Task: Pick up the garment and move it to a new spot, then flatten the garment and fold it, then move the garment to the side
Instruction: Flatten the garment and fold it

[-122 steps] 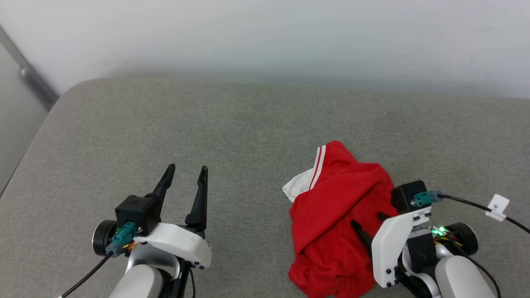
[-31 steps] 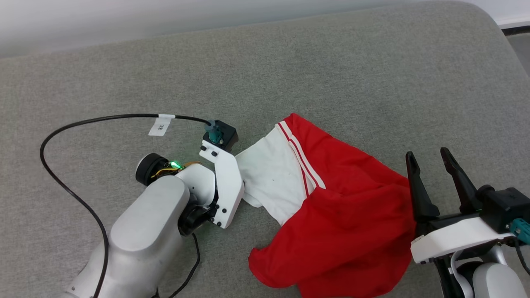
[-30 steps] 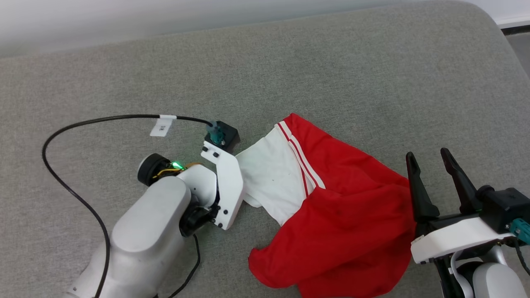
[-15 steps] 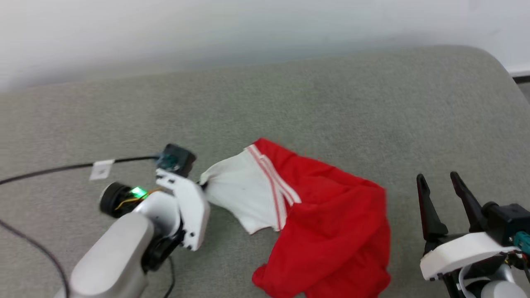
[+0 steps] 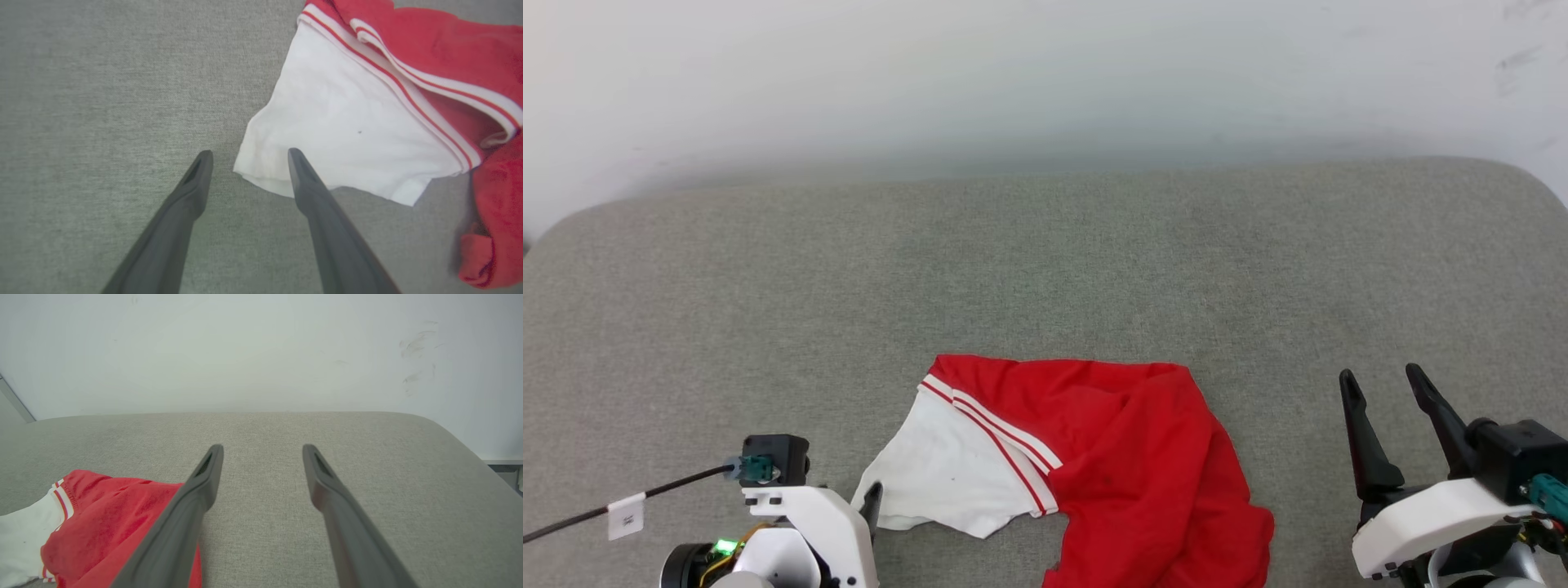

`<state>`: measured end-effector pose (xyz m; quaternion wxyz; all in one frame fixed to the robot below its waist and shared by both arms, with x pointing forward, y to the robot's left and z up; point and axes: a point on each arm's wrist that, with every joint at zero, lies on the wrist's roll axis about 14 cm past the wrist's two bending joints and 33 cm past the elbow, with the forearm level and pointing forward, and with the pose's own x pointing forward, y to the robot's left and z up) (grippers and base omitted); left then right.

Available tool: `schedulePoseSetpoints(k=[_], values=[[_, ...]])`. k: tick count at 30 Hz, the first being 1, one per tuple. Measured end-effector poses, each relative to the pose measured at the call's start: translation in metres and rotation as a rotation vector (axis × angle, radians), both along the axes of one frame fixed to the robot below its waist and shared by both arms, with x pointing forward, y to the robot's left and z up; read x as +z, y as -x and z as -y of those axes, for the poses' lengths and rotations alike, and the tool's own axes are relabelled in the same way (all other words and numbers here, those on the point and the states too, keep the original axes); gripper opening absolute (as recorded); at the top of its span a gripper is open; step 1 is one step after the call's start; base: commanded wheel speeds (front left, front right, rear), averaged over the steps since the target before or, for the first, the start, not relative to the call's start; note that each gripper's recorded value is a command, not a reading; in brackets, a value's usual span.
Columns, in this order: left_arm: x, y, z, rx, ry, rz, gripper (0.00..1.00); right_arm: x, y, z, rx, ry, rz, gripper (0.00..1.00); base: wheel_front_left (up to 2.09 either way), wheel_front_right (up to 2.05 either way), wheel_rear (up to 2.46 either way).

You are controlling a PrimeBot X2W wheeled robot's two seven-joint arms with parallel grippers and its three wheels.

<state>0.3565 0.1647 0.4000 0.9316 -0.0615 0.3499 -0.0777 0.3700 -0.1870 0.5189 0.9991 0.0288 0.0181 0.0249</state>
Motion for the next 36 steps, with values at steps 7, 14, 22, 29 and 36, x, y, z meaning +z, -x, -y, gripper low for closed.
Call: schedulePoseSetpoints(k=[7, 14, 22, 29, 36], values=[[0.068, -0.028, 0.0, 0.044, -0.03, 0.417, 1.0, 0.004, 0.01, -0.004, 0.012, 0.022, -0.006, 1.0, 0.0, 0.0, 0.0], [0.128, -0.03, 0.009, 0.067, -0.016, 0.719, 1.0, 0.008, 0.018, -0.007, 0.024, 0.03, -0.008, 1.0, 0.0, 0.0, 0.0], [0.142, -0.016, 0.004, 0.104, -0.012, 0.78, 1.0, -0.025, 0.02, -0.036, 0.119, 0.046, -0.179, 1.0, 0.0, 0.0, 0.0], [0.139, -0.001, -0.009, 0.152, -0.026, 0.772, 1.0, -0.069, 0.034, -0.096, 0.387, 0.141, -0.463, 1.0, 0.0, 0.0, 0.0], [0.129, 0.006, -0.016, 0.189, -0.024, 0.748, 1.0, -0.109, 0.063, -0.137, 0.62, 0.223, -0.718, 1.0, 0.0, 0.0, 0.0]])
